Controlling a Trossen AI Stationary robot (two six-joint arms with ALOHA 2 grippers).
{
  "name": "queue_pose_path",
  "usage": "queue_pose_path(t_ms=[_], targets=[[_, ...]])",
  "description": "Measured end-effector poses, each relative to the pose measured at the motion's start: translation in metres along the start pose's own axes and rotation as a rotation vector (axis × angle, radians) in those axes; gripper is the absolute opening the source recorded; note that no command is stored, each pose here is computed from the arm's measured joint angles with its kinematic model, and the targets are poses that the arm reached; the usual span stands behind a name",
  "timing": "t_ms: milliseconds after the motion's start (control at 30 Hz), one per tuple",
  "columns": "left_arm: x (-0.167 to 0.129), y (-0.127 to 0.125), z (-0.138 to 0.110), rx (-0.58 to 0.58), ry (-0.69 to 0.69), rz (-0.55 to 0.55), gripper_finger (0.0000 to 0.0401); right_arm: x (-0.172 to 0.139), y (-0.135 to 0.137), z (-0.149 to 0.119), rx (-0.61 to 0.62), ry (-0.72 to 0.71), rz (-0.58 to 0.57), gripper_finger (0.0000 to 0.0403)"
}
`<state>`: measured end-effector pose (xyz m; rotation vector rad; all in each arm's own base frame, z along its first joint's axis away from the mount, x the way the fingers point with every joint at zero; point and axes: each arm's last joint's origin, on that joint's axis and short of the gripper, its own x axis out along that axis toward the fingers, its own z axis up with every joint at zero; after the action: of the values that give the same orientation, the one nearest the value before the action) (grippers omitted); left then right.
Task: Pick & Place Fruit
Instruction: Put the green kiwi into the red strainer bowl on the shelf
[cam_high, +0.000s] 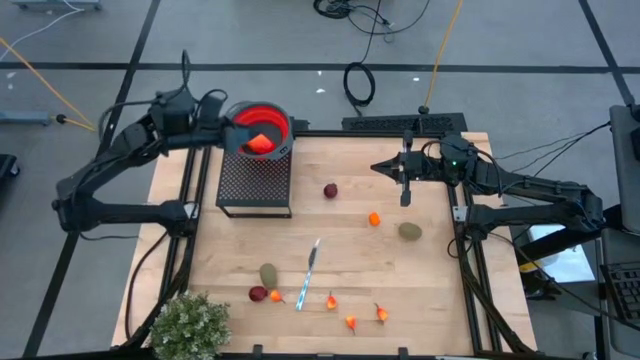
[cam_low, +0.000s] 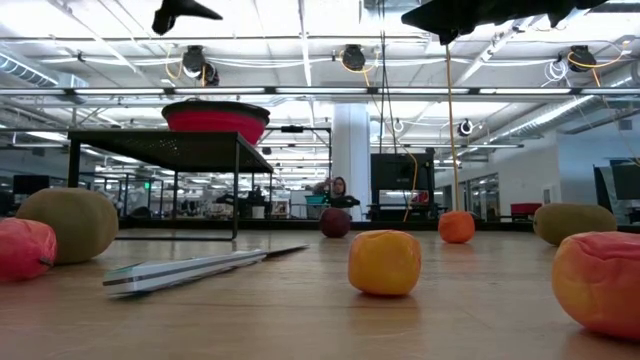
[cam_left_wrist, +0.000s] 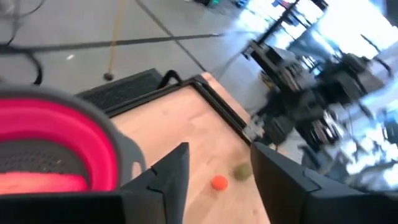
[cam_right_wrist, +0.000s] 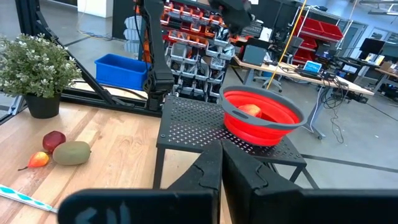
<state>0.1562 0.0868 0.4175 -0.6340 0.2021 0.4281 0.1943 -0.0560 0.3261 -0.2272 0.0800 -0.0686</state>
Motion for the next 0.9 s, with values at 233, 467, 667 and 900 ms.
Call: queue_pose_path(t_ms=[233, 467, 667, 900], targets=[[0.000, -0.014, -0.017, 0.207, 0.113, -0.063, 0.0126, 0.000, 0.000, 0.000, 0.000, 0.000, 0.000, 0.0000], [0.001, -0.022, -0.028, 0.274, 0.181, -0.077, 0.0094, 0.000, 0.000, 0.000, 0.000, 0.000, 0.000, 0.0000], [-0.005, -0.031, -0.033, 0.390, 0.154, -0.083, 0.0062, 0.000, 0.001, -0.002, 0.005, 0.019, 0.005, 0.0000], [-0.011, -0.036, -0.042, 0.448, 0.130, -0.158, 0.0015, 0.000, 0.003, -0.010, 0.033, 0.102, 0.029, 0.0000]])
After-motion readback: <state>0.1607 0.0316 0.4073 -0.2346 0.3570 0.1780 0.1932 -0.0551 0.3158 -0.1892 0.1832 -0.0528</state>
